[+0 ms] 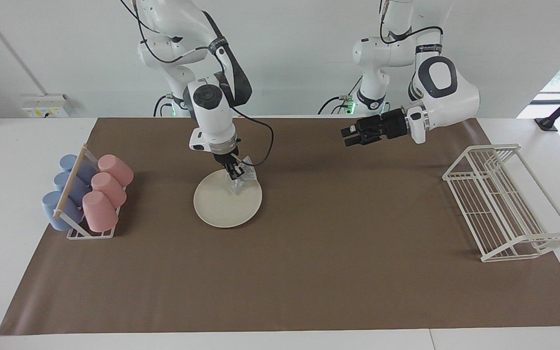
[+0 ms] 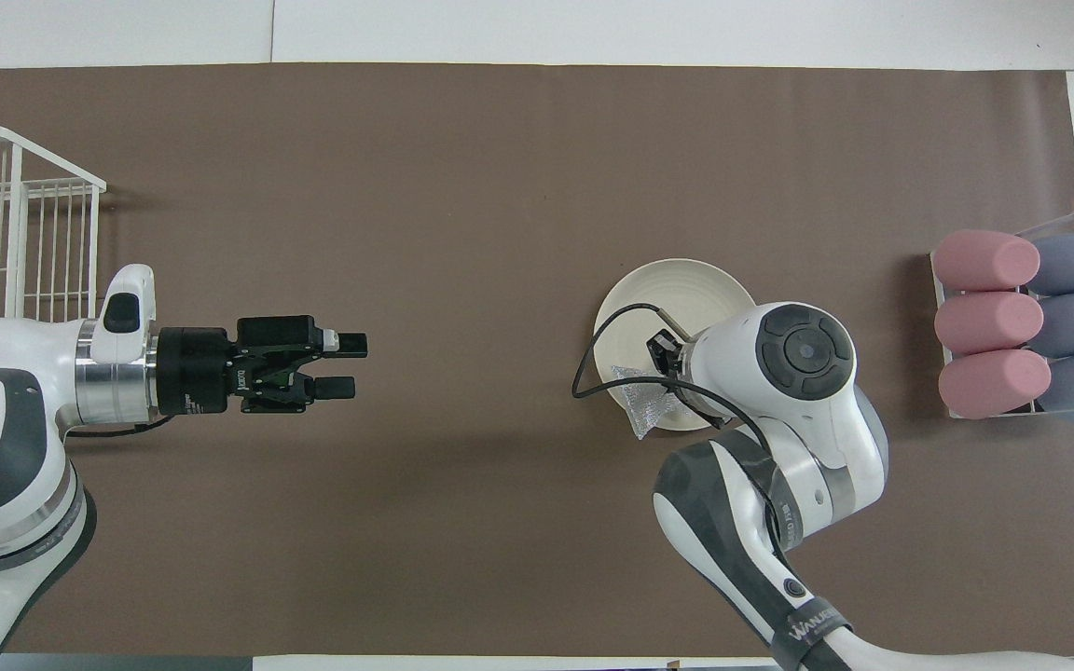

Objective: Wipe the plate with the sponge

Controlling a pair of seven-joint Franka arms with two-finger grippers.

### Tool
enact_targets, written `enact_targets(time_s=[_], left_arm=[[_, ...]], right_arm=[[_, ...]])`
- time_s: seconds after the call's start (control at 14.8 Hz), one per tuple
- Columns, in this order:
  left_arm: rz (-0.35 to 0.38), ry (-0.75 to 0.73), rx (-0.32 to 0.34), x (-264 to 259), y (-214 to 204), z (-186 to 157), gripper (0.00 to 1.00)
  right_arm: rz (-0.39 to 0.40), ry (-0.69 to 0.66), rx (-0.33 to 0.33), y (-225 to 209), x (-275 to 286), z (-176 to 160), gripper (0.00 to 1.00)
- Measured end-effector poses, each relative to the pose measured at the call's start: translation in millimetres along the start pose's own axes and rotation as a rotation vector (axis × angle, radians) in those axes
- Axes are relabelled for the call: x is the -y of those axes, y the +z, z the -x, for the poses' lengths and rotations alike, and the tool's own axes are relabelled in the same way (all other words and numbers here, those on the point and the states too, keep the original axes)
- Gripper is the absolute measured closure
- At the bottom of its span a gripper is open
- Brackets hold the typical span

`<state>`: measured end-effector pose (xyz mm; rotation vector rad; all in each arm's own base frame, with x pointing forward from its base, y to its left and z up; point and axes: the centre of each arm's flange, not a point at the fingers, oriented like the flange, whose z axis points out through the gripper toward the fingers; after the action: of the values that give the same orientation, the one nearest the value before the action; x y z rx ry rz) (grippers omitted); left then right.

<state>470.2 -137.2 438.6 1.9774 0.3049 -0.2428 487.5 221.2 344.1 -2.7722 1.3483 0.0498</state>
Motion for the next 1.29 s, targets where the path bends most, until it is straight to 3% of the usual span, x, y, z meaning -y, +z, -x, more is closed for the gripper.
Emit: enact_targets(time_s=[0.47,0.74,0.95,1.29], left_arm=[[-0.288,0.083,-0.1,24,-18,-15,0.0],[-0.423,0.113,-0.106,34,-23,-19,0.0],[-0.464,0.099,-0.118,36,-25,-20,0.0],[-0.475,0.09,-0.129,37,-26,-22,0.0]], right_arm=[[-0.039,-0.035,-0.011,33,-13,-27,0.99],[-0.081,-0.148,-0.036,33,-16,-55,0.99],[-0.115,-0.206,-0.065,33,-25,-91,0.99],[-0.12,-0.153,-0.06,34,-21,-84,0.99]])
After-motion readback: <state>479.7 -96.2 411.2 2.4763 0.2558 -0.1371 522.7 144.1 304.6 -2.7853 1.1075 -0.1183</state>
